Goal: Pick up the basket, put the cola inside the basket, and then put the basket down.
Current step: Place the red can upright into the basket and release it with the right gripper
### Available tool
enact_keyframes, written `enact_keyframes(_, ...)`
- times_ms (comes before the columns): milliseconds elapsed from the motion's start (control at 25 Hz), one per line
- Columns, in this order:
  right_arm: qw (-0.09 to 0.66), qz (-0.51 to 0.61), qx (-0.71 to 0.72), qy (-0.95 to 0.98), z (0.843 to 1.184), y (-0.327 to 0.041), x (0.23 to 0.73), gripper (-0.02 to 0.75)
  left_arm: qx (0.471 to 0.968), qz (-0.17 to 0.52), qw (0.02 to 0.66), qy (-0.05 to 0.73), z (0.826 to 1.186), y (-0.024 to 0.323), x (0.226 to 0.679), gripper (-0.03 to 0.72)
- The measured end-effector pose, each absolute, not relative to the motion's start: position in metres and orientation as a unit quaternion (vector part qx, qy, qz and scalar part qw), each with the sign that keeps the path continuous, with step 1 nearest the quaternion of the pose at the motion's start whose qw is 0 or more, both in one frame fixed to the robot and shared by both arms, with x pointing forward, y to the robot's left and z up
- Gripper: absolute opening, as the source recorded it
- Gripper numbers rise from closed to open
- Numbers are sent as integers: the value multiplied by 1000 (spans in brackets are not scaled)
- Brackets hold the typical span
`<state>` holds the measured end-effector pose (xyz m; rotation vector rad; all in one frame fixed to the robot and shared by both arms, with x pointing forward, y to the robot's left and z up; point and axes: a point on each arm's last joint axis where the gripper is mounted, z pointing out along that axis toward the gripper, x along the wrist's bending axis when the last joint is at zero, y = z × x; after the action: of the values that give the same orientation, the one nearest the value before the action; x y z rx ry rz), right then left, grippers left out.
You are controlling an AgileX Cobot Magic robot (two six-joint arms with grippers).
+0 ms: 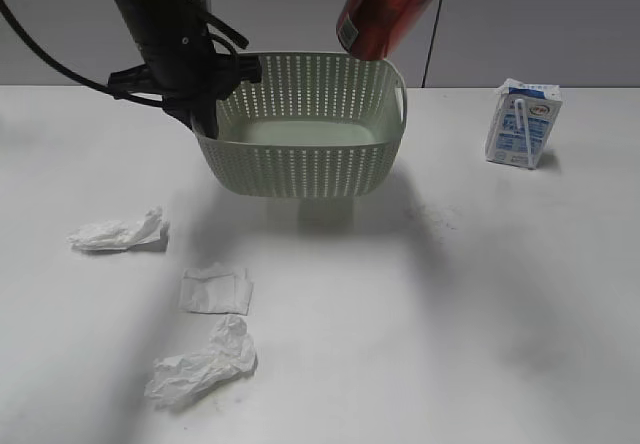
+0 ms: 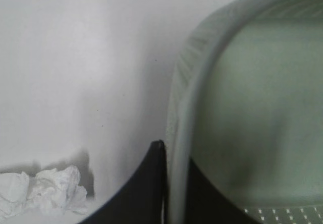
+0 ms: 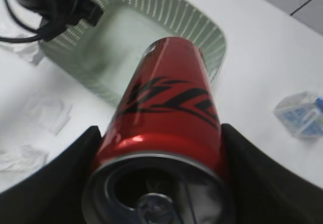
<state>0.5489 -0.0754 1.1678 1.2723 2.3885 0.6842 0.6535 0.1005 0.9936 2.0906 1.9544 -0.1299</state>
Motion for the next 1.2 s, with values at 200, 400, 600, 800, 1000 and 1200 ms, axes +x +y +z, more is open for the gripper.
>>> enact_keyframes(200, 177, 211, 424, 863, 1129, -52, 598, 498, 729, -41, 143, 668, 994, 100, 654, -3)
enact_keyframes(400, 161, 170, 401, 885, 1083, -35, 620, 498, 733, -32, 144, 664, 994, 101, 655, -3)
enact_keyframes(600, 145, 138, 395, 897, 1051, -28, 630, 498, 740, -27, 146, 656, 994, 101, 656, -3)
enact_keyframes(800, 123, 145, 401, 896, 1045, -26, 630, 498, 742, -26, 145, 654, 994, 101, 656, -3)
enact_keyframes(1000, 112, 153, 392, 900, 1046, -24, 629, 508, 748, -25, 145, 647, 994, 101, 656, -3)
enact_keyframes(1200, 117, 161, 389, 899, 1046, -23, 631, 562, 751, -25, 140, 645, 993, 102, 655, -3)
